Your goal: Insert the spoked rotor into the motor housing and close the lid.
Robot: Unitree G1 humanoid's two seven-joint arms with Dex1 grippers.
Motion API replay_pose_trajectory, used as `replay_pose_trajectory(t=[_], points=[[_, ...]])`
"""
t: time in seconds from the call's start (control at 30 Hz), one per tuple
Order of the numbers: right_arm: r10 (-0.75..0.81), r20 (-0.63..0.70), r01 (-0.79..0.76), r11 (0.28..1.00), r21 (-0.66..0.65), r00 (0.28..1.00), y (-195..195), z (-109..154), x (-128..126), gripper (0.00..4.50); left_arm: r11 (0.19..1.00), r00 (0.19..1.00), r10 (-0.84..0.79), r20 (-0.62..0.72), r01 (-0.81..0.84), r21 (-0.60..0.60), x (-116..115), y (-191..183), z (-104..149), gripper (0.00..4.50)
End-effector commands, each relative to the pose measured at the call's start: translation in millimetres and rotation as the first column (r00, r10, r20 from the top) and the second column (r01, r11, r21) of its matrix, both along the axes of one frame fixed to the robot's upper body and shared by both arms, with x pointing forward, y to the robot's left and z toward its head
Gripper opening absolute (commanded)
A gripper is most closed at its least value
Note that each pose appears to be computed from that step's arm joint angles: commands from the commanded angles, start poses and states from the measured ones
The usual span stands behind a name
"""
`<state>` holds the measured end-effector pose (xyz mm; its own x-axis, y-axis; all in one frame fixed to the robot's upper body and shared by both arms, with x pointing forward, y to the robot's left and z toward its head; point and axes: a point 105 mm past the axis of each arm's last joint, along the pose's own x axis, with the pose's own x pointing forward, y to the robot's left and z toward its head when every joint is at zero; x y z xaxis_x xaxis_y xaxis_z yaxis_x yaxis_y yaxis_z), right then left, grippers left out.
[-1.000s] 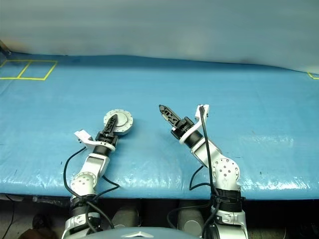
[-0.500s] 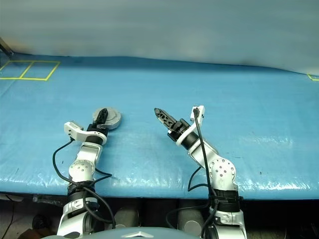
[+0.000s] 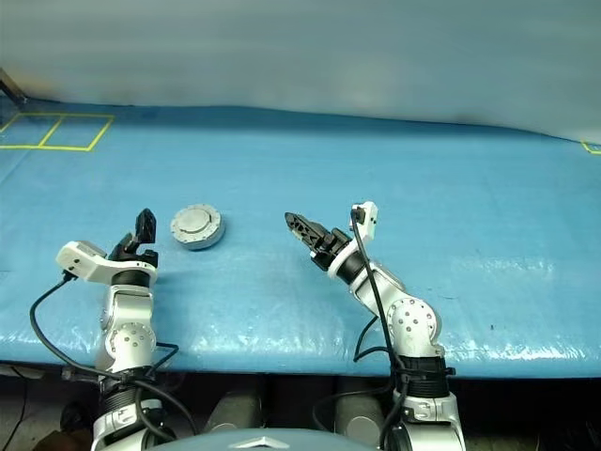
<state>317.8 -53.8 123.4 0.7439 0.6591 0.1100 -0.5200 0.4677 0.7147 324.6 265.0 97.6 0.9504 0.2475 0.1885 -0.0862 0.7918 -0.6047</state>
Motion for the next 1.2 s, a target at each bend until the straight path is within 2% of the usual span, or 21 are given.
replay_pose_trajectory(t=[0.03,0.13,0.2,0.27,0.33,0.47,0.57,0.6,0.63,1.2], points=[[-0.068,0.238,0.088,0.993,-0.075,0.969,-10.9,22.6,2.0,3.5,0.956,0.965,-0.21,0.157,0.169,0.238,-0.7,-39.1,41.3,4.44],[-0.036,0.337,0.1,0.979,-0.176,0.941,-19.7,22.5,-0.4,3.5,0.837,0.855,-0.493,0.162,0.415,0.357,-8.0,-89.6,50.5,4.44],[-0.002,0.396,0.116,0.957,-0.266,0.918,-27.7,21.5,-2.1,3.5,0.717,0.767,-0.633,0.101,0.533,0.449,-15.2,-116.3,48.9,4.44],[0.057,0.442,0.146,0.899,-0.413,0.895,-39.6,15.0,-2.2,3.5,0.538,0.662,-0.748,-0.047,0.646,0.541,-23.3,-140.7,34.7,4.44],[0.101,0.451,0.164,0.844,-0.511,0.887,-49.6,8.3,-1.8,3.5,0.406,0.586,-0.794,-0.158,0.707,0.579,-29.3,-152.8,21.0,4.44],[0.15,0.436,0.183,0.754,-0.631,0.887,-67.0,-4.8,0.4,3.5,0.289,0.514,-0.818,-0.257,0.755,0.588,-34.5,-161.2,3.8,4.44],[0.211,0.369,0.156,0.642,-0.75,0.905,-78.1,-24.1,-1.5,4.09,0.244,0.498,-0.811,-0.306,0.764,0.598,-35.2,-163.4,-4.9,4.5],[0.217,0.358,0.153,0.624,-0.767,0.908,-79.9,-27.2,-1.6,4.4,0.239,0.498,-0.809,-0.311,0.764,0.6,-35.0,-163.7,-5.9,4.5],[0.226,0.344,0.141,0.614,-0.777,0.911,-81.0,-31.0,-2.7,4.46,0.236,0.498,-0.808,-0.316,0.764,0.601,-34.8,-163.9,-7.0,4.5],[0.217,0.331,0.149,0.585,-0.797,0.919,-80.1,-39.6,-2.0,4.46,0.275,0.558,-0.775,-0.295,0.72,0.638,-30.3,-163.8,-4.8,4.5]])
